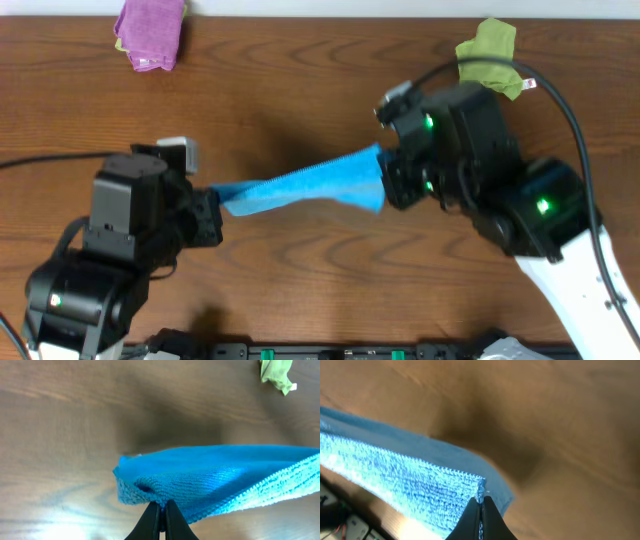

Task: Fold the cloth
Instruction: 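Lift the cloth with both grippers, stretch it, and lay it flat, then release the cloth and pull both grippers back toward the front, then lower both grippers to the near corners of the blue cloth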

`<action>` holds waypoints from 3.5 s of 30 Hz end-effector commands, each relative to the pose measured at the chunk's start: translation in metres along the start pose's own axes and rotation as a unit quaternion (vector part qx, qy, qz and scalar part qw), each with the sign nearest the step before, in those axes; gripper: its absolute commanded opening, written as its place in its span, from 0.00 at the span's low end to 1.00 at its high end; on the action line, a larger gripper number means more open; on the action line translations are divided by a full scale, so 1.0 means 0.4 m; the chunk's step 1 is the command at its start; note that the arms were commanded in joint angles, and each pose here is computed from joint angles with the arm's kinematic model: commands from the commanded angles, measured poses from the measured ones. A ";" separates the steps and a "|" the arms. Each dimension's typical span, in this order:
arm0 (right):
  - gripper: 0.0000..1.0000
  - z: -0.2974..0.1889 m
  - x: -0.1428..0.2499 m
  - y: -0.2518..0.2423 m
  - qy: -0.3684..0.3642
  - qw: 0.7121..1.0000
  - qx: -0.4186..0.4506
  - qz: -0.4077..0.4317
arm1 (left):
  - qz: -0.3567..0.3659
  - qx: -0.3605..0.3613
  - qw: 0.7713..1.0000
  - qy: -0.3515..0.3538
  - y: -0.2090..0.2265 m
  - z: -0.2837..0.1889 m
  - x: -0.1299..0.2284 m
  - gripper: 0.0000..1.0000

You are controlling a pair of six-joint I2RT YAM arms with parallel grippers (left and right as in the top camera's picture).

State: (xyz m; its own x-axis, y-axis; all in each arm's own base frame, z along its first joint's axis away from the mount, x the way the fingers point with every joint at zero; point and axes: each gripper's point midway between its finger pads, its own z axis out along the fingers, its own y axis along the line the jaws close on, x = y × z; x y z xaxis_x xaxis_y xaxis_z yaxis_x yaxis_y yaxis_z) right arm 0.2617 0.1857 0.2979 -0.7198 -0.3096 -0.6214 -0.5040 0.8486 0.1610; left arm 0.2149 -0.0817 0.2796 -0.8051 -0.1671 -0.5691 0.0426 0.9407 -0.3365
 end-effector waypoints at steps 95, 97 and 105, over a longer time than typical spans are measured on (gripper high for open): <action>0.92 0.150 0.389 -0.138 -0.010 0.950 -0.151 0.274 | -0.147 0.160 0.974 0.067 0.105 0.217 0.296 0.95; 0.91 0.171 0.396 -0.143 0.001 0.946 -0.167 0.279 | -0.152 0.169 0.970 0.080 0.115 0.232 0.313 0.95; 0.86 0.272 0.457 -0.166 0.086 0.923 -0.188 0.325 | -0.189 0.158 0.956 0.159 0.165 0.321 0.363 0.95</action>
State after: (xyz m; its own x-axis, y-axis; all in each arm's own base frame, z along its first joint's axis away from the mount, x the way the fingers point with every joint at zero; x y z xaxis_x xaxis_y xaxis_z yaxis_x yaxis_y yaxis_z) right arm 0.2177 0.1167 0.0971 -0.9691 0.1397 -0.2031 -0.0476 0.7023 0.7103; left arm 0.1753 -0.0801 0.0840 -0.9231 -0.3586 -0.1390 -0.1640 0.6939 -0.7012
